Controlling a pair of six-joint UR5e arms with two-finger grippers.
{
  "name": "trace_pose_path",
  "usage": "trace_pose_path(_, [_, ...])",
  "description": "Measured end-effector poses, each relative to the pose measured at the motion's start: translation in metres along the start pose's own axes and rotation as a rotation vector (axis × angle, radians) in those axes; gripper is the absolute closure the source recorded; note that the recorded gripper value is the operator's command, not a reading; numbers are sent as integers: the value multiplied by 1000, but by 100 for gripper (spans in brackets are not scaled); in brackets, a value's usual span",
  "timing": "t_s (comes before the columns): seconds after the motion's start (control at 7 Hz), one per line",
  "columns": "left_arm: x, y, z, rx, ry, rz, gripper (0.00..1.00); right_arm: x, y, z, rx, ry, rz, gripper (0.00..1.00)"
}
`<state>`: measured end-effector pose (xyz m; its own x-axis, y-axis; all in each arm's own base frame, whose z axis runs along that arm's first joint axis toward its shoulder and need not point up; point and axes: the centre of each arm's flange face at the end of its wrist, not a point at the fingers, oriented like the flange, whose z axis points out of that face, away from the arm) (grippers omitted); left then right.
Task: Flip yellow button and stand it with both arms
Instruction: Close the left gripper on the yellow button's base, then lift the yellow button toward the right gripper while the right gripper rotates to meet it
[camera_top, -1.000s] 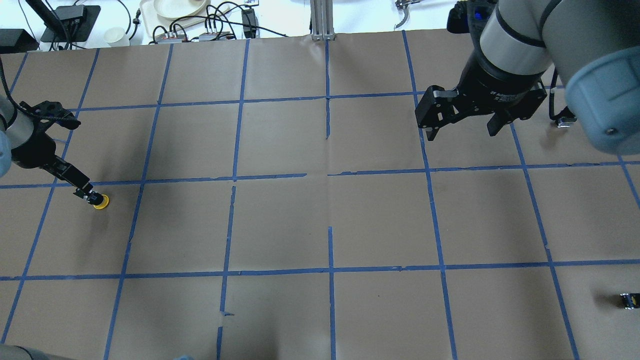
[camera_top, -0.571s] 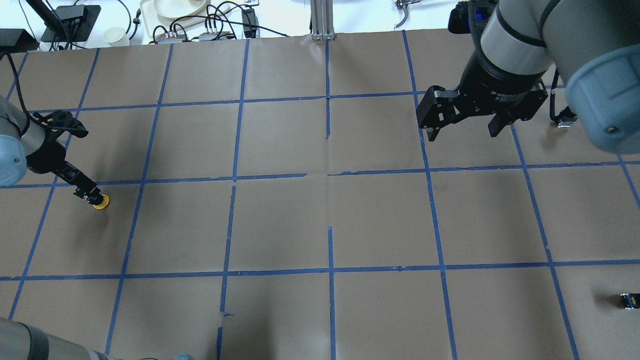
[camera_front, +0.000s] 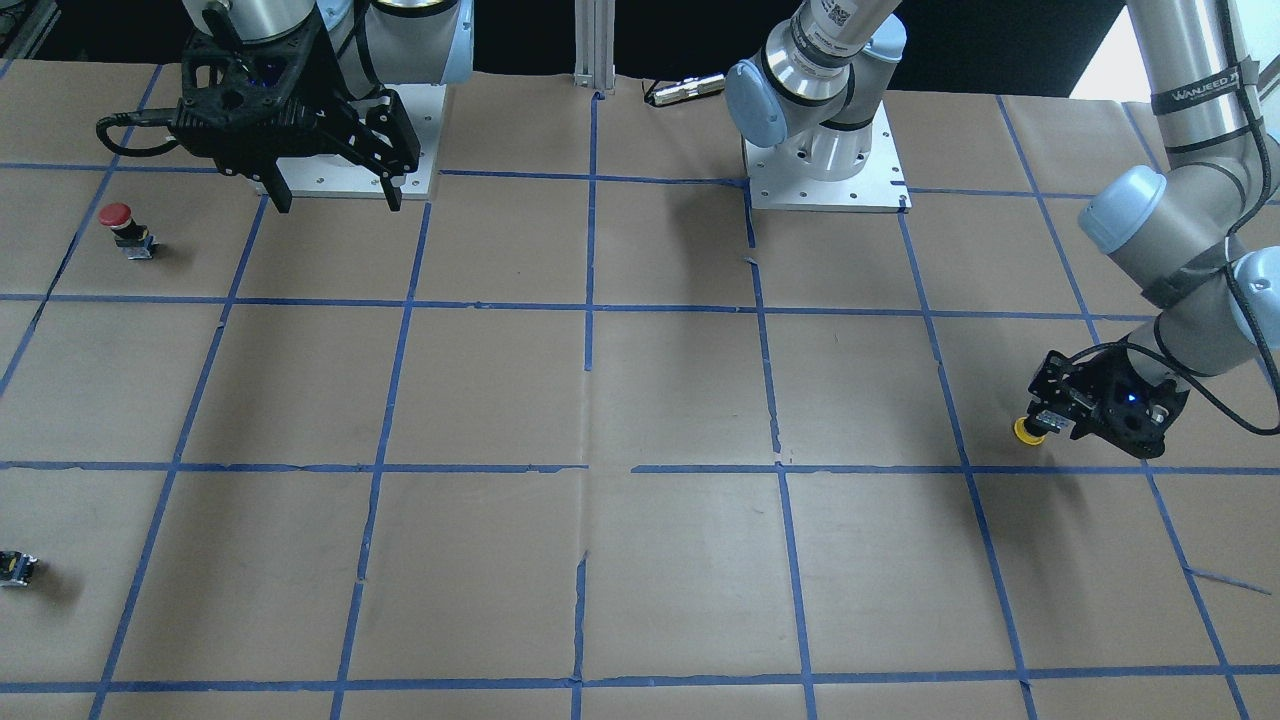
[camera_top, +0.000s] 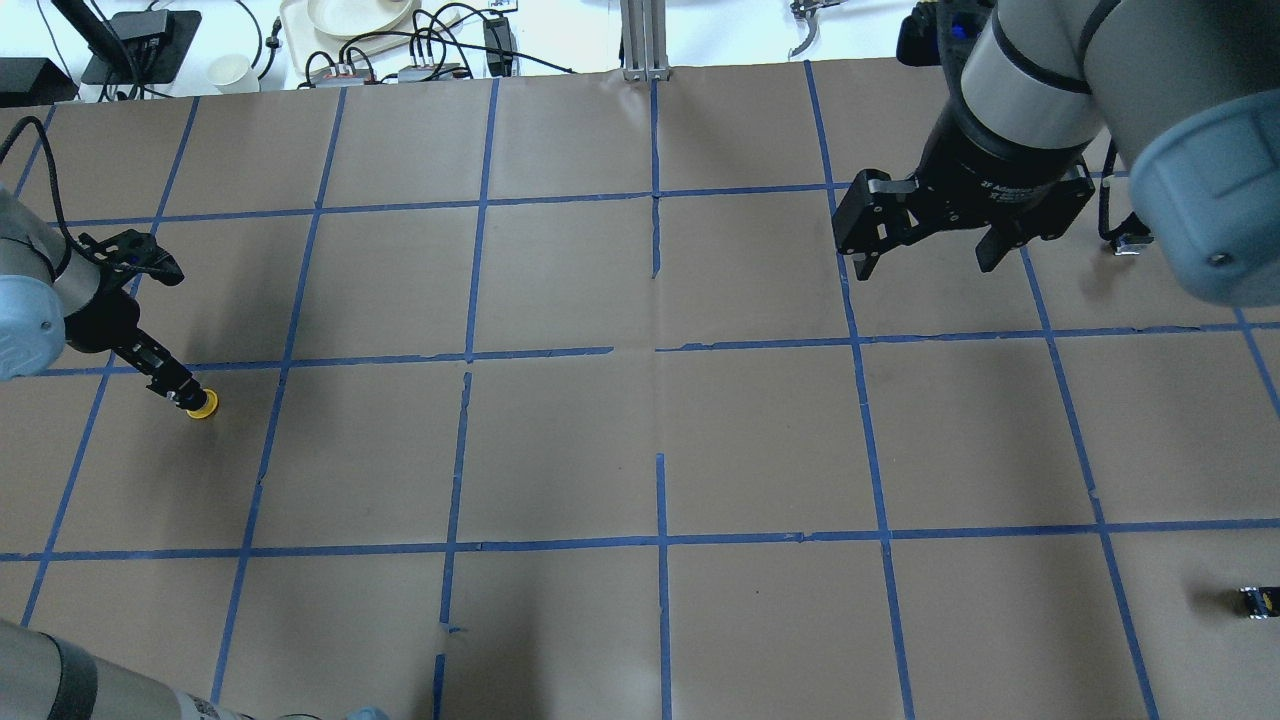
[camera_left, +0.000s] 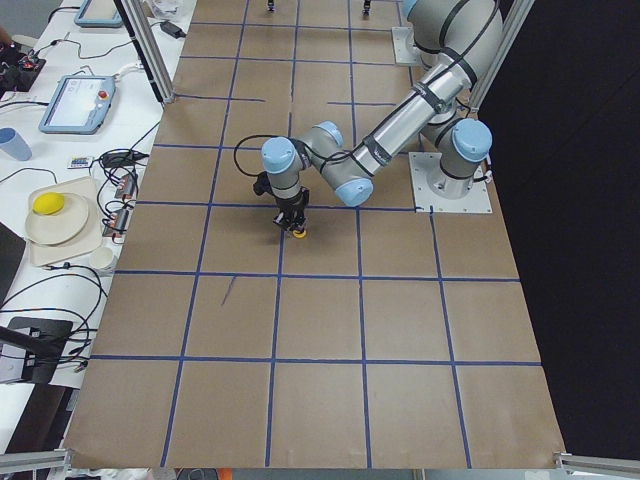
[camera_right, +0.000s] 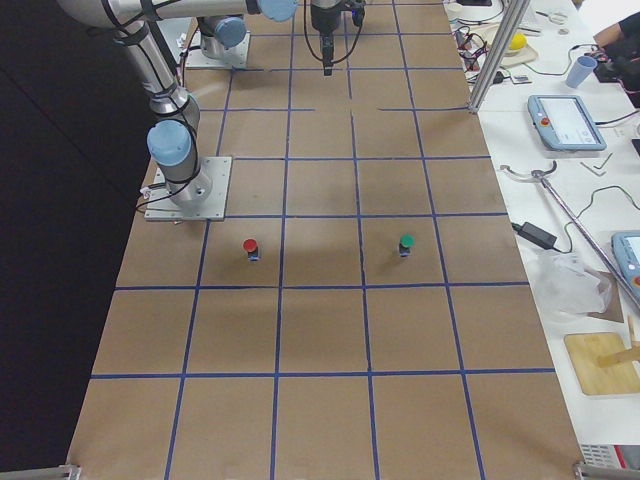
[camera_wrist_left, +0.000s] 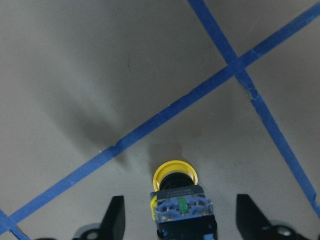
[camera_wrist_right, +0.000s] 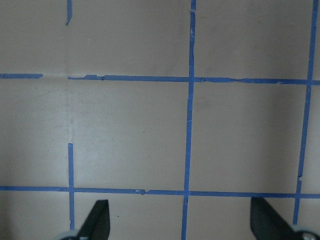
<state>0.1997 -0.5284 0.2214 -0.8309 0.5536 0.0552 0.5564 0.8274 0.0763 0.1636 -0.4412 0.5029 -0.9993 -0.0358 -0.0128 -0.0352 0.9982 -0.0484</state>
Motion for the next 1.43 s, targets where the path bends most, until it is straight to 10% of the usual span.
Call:
trace_pose_path(0.43, [8,0,-19,12,59,-13,71,1,1,0,-5,2,2,0])
trace_pose_path(0.71, [39,-11,-59,121,218,-60,71,2,0,-3,5,7,3,0])
trace_pose_path(1.43, [191,-96,-105,417,1009,-351,72,77,-21,-19,36,-41,168,0])
